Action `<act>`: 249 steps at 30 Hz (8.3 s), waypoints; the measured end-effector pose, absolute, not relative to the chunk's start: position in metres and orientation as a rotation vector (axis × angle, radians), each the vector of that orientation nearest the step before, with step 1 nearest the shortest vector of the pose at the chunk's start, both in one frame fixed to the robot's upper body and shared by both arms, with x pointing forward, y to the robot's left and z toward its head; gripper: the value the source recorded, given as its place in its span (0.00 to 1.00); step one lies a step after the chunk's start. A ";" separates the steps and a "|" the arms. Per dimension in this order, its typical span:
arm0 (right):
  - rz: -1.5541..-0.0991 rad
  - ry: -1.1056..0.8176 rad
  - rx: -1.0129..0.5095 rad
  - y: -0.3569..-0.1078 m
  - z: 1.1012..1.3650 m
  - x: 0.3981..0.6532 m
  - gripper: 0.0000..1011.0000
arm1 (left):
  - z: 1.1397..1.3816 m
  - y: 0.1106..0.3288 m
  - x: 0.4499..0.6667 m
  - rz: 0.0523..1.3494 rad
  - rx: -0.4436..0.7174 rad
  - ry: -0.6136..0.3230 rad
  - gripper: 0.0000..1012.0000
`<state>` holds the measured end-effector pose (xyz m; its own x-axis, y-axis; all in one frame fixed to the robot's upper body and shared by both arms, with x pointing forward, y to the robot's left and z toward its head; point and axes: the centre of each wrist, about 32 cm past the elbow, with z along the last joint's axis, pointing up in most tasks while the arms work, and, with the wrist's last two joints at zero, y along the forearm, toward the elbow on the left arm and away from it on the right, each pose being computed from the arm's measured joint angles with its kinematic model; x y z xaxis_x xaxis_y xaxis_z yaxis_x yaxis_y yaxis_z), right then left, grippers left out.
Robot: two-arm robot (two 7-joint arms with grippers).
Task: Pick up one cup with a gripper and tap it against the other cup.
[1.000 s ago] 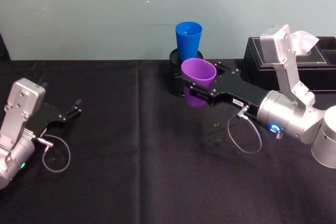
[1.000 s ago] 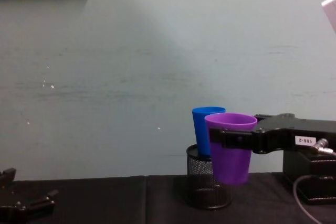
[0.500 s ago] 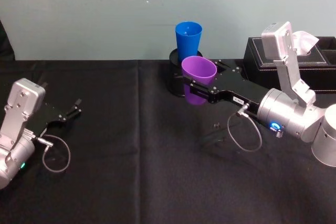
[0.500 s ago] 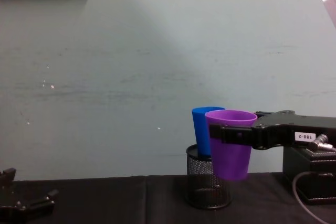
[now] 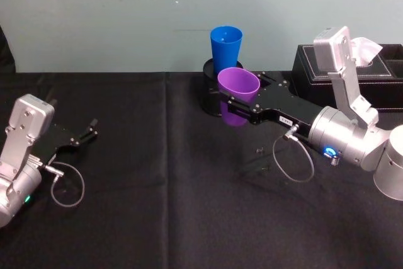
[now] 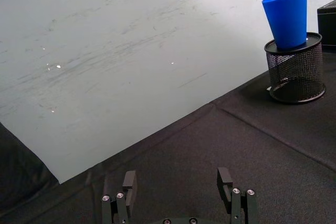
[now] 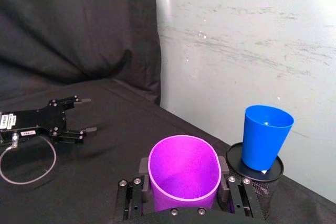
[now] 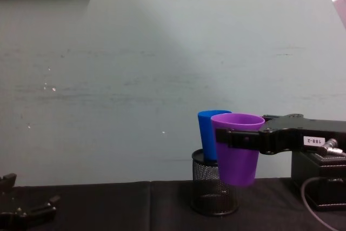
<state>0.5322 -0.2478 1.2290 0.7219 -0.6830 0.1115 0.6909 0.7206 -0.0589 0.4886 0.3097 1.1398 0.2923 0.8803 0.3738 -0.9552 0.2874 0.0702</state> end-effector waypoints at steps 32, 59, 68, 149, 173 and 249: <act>-0.758 -0.085 -0.099 -0.248 1.229 0.532 0.72 | 1.140 0.310 0.489 1.248 0.304 -0.285 0.99; -0.758 -0.085 -0.099 -0.248 1.229 0.532 0.72 | 1.140 0.310 0.489 1.248 0.304 -0.285 0.99; -0.758 -0.085 -0.099 -0.248 1.229 0.532 0.72 | 1.140 0.310 0.489 1.248 0.304 -0.285 0.99; -0.934 -0.045 -0.083 -0.220 1.208 0.616 0.72 | 1.140 0.310 0.489 1.248 0.305 -0.285 0.99; -0.946 -0.032 -0.054 -0.220 1.215 0.635 0.72 | 1.140 0.310 0.489 1.248 0.305 -0.285 0.99; -0.948 -0.034 -0.057 -0.219 1.215 0.634 0.72 | 1.140 0.310 0.489 1.248 0.304 -0.285 0.99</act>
